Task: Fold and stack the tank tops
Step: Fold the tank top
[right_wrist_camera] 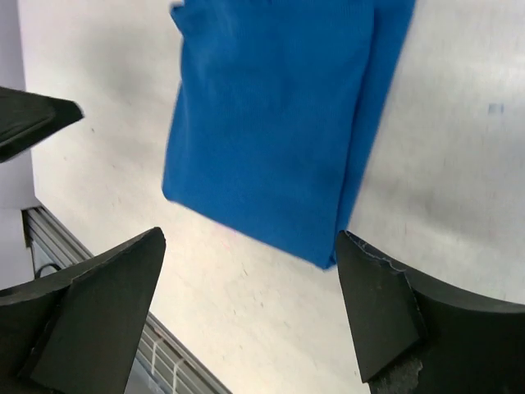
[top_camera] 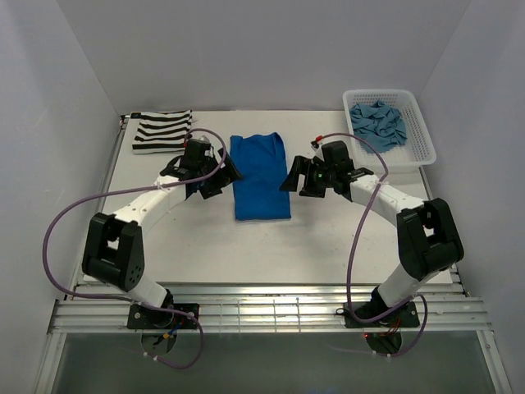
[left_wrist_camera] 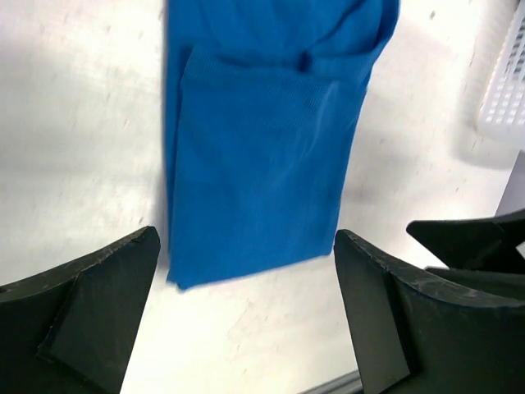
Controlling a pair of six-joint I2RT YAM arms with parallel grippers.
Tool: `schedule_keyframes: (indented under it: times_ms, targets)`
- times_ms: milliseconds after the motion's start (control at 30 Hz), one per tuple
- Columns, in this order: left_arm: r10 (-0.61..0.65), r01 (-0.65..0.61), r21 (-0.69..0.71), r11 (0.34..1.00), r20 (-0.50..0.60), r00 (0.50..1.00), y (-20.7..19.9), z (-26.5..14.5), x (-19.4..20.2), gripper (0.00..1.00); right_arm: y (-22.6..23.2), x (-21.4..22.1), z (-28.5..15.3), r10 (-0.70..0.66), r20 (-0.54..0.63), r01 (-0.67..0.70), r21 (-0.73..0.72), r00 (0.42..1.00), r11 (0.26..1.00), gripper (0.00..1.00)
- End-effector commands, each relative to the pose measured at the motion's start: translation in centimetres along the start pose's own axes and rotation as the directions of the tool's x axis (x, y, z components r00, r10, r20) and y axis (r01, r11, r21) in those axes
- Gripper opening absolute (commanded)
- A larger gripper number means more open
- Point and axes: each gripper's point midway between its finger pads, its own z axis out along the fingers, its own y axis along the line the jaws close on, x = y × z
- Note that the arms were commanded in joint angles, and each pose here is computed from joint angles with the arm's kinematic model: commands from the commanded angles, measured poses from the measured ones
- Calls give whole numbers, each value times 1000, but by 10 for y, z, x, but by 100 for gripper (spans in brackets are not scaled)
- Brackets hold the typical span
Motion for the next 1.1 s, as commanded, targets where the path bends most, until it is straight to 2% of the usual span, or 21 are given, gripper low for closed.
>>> schedule_keyframes:
  times_ms: [0,167,333,467,600,633,667,833,867,967,1067]
  targets:
    - [-6,6,9,1000,-36,999,11,-22,30,98,-3,35,-5,-6,-54,6,-9,999,1000,90]
    - [-18,18,-2,1000,-137,990,39,-24,78,98,-14,75,-6,5,-119,-5,1,993,1000,90]
    - [-9,22,61,998,-203,979,41,-16,101,98,-20,86,1,31,-134,-30,5,991,1000,90]
    - [-13,25,51,998,-234,972,49,-7,111,98,-28,92,8,48,-155,-45,21,987,999,94]
    - [-7,21,53,998,-261,965,52,3,116,87,-34,97,16,68,-180,-63,37,981,997,100]
    - [-6,20,51,999,-263,965,52,4,116,81,-33,93,19,59,-164,-56,25,985,998,98]
    - [-10,22,44,999,-267,964,54,7,117,79,-35,94,22,65,-169,-61,31,983,998,92]
    - [-21,28,23,999,-279,960,61,16,122,64,-42,95,28,72,-173,-64,54,982,996,79]
    - [-24,32,21,999,-280,960,61,18,122,59,-44,97,30,77,-179,-67,60,981,996,72]
    - [-31,33,1,999,-290,957,66,25,124,54,-48,101,32,90,-188,-77,74,978,994,68]
    - [-37,32,-20,999,-282,959,69,31,122,47,-51,104,34,97,-202,-83,79,975,993,59]
